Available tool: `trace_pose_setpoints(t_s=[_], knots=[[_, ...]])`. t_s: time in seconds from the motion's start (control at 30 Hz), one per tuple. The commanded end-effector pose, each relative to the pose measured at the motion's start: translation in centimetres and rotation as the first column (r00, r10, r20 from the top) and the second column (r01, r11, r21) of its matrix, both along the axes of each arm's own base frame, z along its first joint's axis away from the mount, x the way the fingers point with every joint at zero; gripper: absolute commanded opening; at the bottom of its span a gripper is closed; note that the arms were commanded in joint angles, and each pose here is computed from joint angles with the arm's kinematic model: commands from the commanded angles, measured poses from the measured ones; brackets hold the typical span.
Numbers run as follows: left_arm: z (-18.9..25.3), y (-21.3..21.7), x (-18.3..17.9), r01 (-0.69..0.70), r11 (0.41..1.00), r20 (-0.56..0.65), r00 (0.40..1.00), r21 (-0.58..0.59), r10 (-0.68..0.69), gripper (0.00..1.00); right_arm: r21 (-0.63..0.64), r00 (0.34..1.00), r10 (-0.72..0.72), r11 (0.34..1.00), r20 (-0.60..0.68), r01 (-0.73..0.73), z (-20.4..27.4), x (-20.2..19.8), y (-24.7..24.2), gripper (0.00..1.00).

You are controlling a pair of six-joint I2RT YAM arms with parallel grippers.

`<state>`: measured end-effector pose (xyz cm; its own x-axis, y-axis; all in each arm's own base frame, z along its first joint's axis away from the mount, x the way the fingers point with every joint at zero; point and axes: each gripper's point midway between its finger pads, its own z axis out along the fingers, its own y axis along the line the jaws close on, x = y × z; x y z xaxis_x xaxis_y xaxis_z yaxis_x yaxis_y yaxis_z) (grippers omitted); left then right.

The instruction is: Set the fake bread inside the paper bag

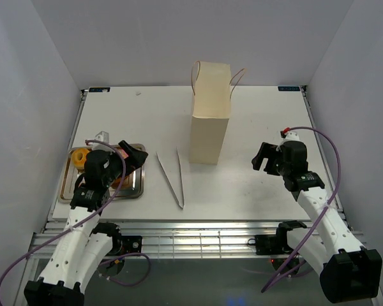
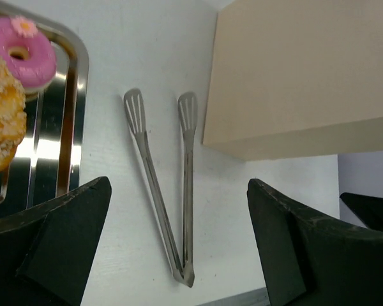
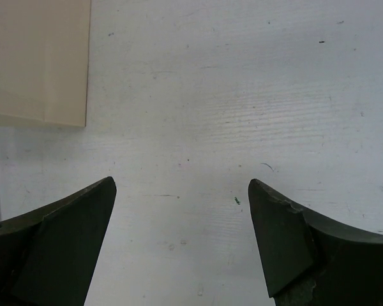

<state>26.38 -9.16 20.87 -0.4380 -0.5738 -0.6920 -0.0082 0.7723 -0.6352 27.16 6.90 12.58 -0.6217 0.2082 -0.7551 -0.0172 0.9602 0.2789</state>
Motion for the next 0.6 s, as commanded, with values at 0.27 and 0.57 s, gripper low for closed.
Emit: trace_pose_setpoints(t_s=[0.27,0.57], knots=[[-5.3,-5.9,-2.1,0.100,0.995,-0.209,0.974,0.031,-0.091,0.98,0.088,0.994,0.097,0.992,-0.053,-0.092,2.9,1.1,2.5,0.90],[-10.2,-9.6,-3.6,0.096,0.983,-0.351,0.936,0.156,-0.036,0.98,0.099,0.981,0.190,0.976,0.044,-0.194,10.3,1.8,5.5,0.90]])
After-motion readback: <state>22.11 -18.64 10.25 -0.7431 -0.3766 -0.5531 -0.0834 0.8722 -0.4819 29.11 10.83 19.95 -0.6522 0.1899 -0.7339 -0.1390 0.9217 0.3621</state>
